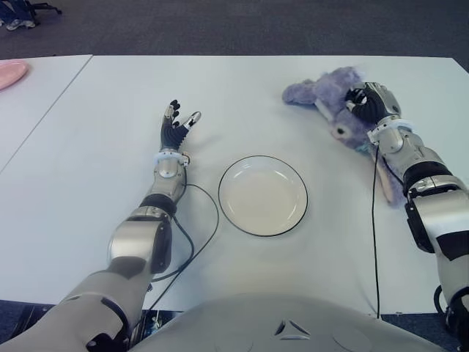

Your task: Put the doll into the plate.

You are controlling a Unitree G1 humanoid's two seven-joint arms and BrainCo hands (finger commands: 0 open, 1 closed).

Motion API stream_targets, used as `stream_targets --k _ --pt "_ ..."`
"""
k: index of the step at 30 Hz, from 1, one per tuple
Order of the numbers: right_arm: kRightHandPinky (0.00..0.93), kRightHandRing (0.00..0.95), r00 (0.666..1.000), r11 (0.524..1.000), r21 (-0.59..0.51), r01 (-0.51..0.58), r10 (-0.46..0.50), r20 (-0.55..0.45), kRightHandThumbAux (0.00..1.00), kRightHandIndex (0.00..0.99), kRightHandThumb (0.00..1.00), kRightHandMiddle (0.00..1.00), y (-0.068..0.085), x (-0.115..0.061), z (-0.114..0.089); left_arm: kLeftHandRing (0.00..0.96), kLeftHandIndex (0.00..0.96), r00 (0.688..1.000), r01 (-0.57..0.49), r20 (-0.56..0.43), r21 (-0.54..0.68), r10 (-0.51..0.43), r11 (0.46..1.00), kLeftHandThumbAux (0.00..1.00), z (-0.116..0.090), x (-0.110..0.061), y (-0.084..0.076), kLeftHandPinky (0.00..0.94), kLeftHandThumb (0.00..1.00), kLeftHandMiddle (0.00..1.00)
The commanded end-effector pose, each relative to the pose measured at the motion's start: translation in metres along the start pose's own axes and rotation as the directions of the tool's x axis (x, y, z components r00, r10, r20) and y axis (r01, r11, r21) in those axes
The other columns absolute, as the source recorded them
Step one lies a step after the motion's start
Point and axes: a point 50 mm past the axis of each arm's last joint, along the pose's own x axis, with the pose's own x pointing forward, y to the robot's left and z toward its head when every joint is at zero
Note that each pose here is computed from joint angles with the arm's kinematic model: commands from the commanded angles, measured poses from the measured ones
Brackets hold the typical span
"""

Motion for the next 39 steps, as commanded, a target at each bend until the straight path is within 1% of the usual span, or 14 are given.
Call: stream_targets --k 1,6,9,11,15,16,17,19,22,26,30,33,36,39 --pt "0.842 0.814 0.979 0.976 0.103 -0.193 0.198 -0.04 0.71 0.441 0.703 0.821 0.045 -0.019 -0.007 0.072 0.045 0.902 0.062 -0.432 0.06 -0.03 0.996 0.518 -0.096 -0.071 -0.003 0.023 0.0 0.102" --pt "0.84 0.822 0.972 0.955 0.196 -0.22 0.231 -0.032 0.713 0.441 0.701 0.834 0.049 -0.019 -0.004 0.072 0.062 0.903 0.059 -0.429 0.055 -0.029 0.997 0.527 -0.097 -0.071 -0.001 0.022 0.0 0.104" --pt "0.842 0.827 0.97 0.946 0.228 -0.23 0.24 -0.018 0.714 0.441 0.7 0.84 0.051 -0.021 -0.003 0.073 0.067 0.903 0.057 -0.429 0.053 -0.029 0.997 0.531 -0.097 -0.071 0.0 0.028 0.0 0.104" --pt "0.851 0.835 0.966 0.936 0.247 -0.253 0.258 0.011 0.715 0.44 0.698 0.846 0.055 -0.023 -0.001 0.073 0.069 0.903 0.055 -0.429 0.049 -0.029 0.997 0.534 -0.097 -0.072 0.0 0.026 0.0 0.105" --pt "0.865 0.85 0.953 0.921 0.246 -0.301 0.289 0.088 0.717 0.44 0.695 0.858 0.065 -0.028 0.007 0.075 0.07 0.904 0.054 -0.427 0.046 -0.029 0.997 0.538 -0.097 -0.072 0.001 0.021 0.0 0.108" --pt "0.866 0.852 0.944 0.914 0.238 -0.33 0.312 0.112 0.717 0.44 0.695 0.859 0.072 -0.033 0.009 0.075 0.07 0.904 0.054 -0.426 0.046 -0.029 0.998 0.538 -0.097 -0.072 0.001 0.02 0.0 0.108" --pt "0.874 0.863 0.936 0.907 0.233 -0.35 0.328 0.128 0.723 0.621 0.525 0.871 0.077 -0.037 0.01 0.076 0.072 0.905 0.054 -0.425 0.045 -0.029 0.998 0.538 -0.097 -0.072 0.002 0.014 0.0 0.111" --pt "0.879 0.87 0.919 0.89 0.231 -0.393 0.372 0.132 0.727 0.716 0.432 0.878 0.086 -0.044 0.008 0.077 0.073 0.905 0.054 -0.425 0.044 -0.03 0.998 0.538 -0.097 -0.072 0.002 0.011 0.0 0.112" --pt "0.884 0.876 0.863 0.835 0.221 -0.505 0.48 0.158 0.731 0.784 0.364 0.884 0.105 -0.06 0.008 0.077 0.074 0.905 0.056 -0.423 0.044 -0.032 0.997 0.535 -0.098 -0.072 0.003 0.007 0.0 0.112" --pt "0.885 0.88 0.803 0.779 0.203 -0.594 0.556 0.215 0.736 0.808 0.344 0.887 0.122 -0.073 0.016 0.077 0.076 0.905 0.056 -0.424 0.045 -0.032 0.997 0.534 -0.098 -0.072 0.004 0.006 0.0 0.112" --pt "0.886 0.881 0.774 0.753 0.199 -0.627 0.572 0.272 0.741 0.81 0.351 0.887 0.13 -0.079 0.028 0.078 0.086 0.903 0.054 -0.429 0.042 -0.03 0.998 0.534 -0.098 -0.072 0.004 0.007 0.0 0.116" --pt "0.887 0.882 0.761 0.746 0.195 -0.636 0.565 0.32 0.74 0.812 0.349 0.888 0.132 -0.081 0.038 0.079 0.093 0.901 0.052 -0.432 0.04 -0.03 0.998 0.533 -0.098 -0.072 0.004 0.011 0.0 0.117" --pt "0.893 0.885 0.744 0.746 0.182 -0.641 0.546 0.385 0.744 0.818 0.334 0.892 0.128 -0.079 0.054 0.079 0.096 0.9 0.054 -0.434 0.042 -0.031 0.998 0.531 -0.098 -0.072 0.004 0.017 0.0 0.116" --pt "0.899 0.89 0.74 0.756 0.166 -0.633 0.529 0.414 0.747 0.828 0.307 0.898 0.123 -0.079 0.062 0.079 0.097 0.9 0.056 -0.434 0.044 -0.031 0.997 0.529 -0.098 -0.071 0.003 0.016 0.0 0.117"
